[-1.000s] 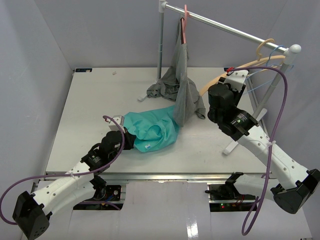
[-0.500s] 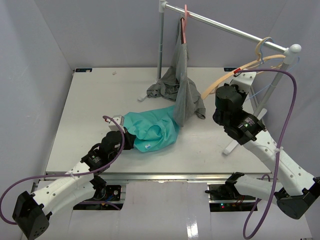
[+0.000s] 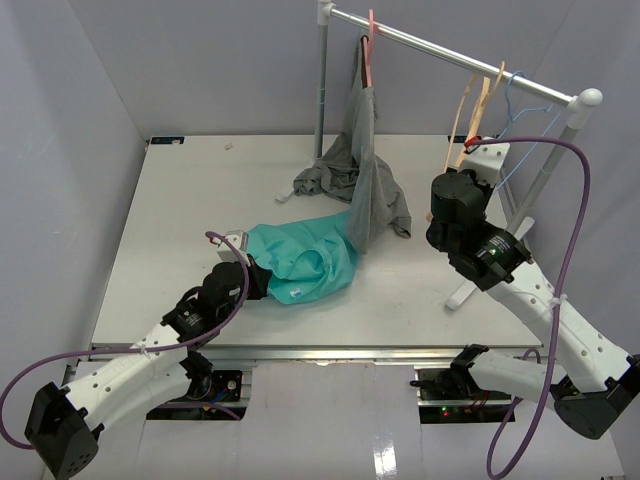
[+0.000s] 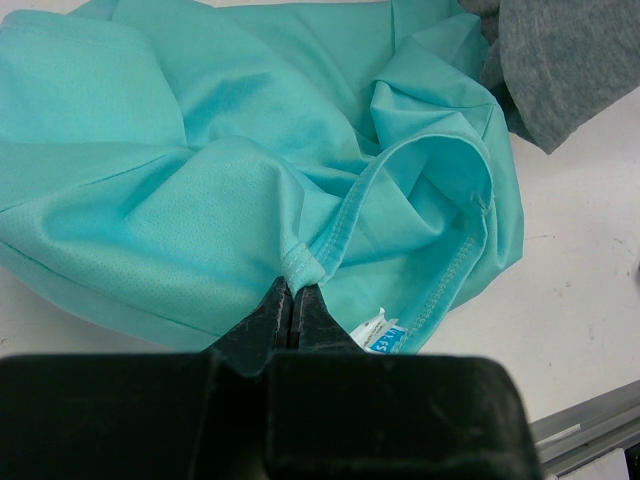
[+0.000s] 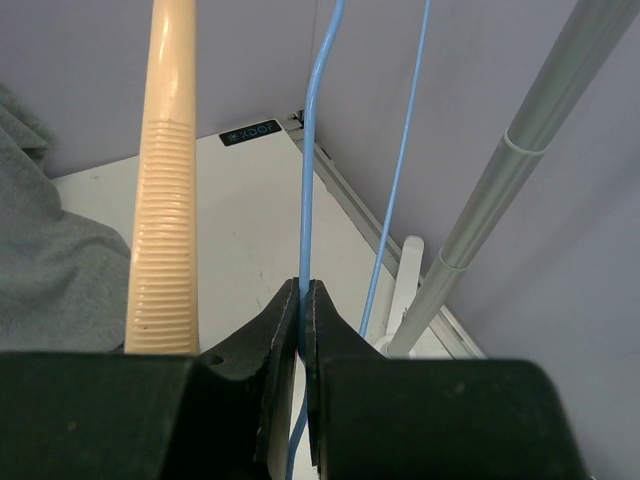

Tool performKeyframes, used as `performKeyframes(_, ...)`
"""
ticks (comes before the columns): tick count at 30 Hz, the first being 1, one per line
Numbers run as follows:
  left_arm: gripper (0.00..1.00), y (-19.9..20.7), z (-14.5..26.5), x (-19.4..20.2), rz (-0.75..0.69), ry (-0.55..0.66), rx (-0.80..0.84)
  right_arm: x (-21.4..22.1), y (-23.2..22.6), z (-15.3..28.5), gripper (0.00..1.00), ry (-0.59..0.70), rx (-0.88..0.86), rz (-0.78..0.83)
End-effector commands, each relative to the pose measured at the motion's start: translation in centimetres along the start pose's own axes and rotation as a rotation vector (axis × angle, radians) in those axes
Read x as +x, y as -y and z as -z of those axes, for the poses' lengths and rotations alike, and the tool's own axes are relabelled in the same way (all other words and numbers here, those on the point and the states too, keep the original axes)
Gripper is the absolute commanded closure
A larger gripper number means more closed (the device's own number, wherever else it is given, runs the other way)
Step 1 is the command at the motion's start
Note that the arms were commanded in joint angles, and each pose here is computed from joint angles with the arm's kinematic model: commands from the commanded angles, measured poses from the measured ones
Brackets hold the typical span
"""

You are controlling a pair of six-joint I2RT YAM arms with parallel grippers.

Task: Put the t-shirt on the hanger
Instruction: Pick up the hanger from the clothesline.

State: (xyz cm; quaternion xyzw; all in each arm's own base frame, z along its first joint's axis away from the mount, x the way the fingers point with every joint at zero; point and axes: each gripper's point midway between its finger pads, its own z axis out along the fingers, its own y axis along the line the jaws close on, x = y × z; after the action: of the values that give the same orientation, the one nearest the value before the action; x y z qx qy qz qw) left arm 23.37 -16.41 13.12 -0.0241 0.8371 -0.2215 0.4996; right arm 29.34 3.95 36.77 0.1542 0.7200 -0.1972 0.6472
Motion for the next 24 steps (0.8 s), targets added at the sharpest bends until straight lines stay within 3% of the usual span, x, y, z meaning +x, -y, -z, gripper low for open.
performKeyframes(1,1.0,0.7,0.3,-1.2,-0.003,0.032,0.018,-3.5,1.6,0.7,0.92,0.054,-0.004,-0.102)
performKeyframes(7,1.0,0.6,0.3,-1.1,-0.004,0.03,0.015,-4.4,2.6,1.3,0.92,0.07,-0.035,-0.141)
performKeyframes(14,1.0,0.5,0.2,-1.1,-0.004,0.031,0.006,-5.1,0.9,1.9,0.92,0.112,-0.188,-0.153)
performKeyframes(19,1.0,0.4,0.2,-1.1,-0.005,0.032,0.001,-5.5,-0.1,2.9,0.92,0.079,-0.289,-0.193)
performKeyframes(24,1.0,0.3,0.1,-1.2,-0.006,0.033,-0.007,-3.3,-0.9,3.9,0.92,-0.029,-0.372,-0.159)
